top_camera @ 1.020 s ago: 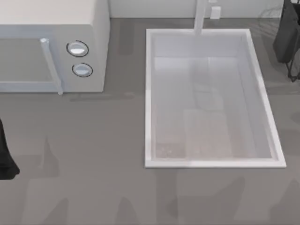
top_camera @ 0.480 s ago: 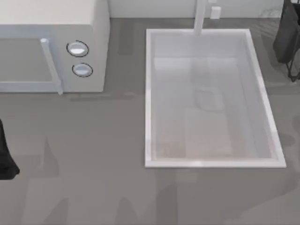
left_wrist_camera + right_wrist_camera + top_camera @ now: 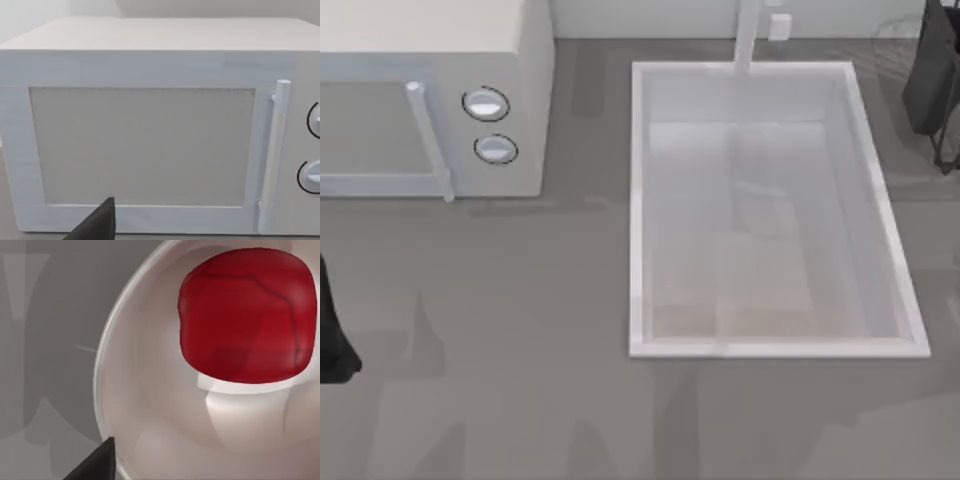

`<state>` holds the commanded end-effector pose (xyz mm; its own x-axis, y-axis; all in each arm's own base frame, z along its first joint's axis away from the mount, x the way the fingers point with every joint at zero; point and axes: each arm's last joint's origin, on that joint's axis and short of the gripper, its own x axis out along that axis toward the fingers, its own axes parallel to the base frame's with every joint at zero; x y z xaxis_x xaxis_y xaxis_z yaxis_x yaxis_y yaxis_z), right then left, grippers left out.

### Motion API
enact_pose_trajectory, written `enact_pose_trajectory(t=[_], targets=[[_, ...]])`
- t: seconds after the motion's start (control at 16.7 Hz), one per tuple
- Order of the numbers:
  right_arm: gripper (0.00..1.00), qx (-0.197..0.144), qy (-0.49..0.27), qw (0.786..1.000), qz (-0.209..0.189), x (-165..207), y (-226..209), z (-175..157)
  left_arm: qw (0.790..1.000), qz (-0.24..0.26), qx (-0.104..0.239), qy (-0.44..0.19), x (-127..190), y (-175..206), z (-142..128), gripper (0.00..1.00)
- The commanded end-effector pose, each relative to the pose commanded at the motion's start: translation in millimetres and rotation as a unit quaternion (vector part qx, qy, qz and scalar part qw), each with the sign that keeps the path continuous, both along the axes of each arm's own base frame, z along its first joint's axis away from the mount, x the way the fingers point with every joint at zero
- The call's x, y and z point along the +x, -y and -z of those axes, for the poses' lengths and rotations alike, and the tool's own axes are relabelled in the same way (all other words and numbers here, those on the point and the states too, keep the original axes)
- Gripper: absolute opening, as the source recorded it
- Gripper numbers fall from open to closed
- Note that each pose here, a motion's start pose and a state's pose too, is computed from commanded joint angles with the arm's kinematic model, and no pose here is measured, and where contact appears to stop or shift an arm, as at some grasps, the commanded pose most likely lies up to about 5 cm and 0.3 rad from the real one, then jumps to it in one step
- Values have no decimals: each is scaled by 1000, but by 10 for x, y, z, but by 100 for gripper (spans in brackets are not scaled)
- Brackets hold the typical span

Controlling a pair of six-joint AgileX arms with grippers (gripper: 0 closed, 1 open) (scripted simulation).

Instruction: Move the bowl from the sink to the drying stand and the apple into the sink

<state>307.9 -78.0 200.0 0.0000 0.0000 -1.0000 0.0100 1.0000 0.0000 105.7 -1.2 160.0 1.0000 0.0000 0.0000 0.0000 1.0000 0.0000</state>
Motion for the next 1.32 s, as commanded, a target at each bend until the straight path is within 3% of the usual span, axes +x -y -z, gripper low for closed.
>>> enact_pose_trajectory(t=[0.24,0.66,0.9,1.32], targets=[[100,0,2,1000,-3,10,-15,100,1000,0,0,0,0,0,0,100],[100,-1,1,1000,0,6,1,741,1000,0,0,0,0,0,0,100],[100,0,0,1000,0,0,0,773,1000,0,0,0,0,0,0,100],[47,0,0,1000,0,0,0,773,1000,0,0,0,0,0,0,100]])
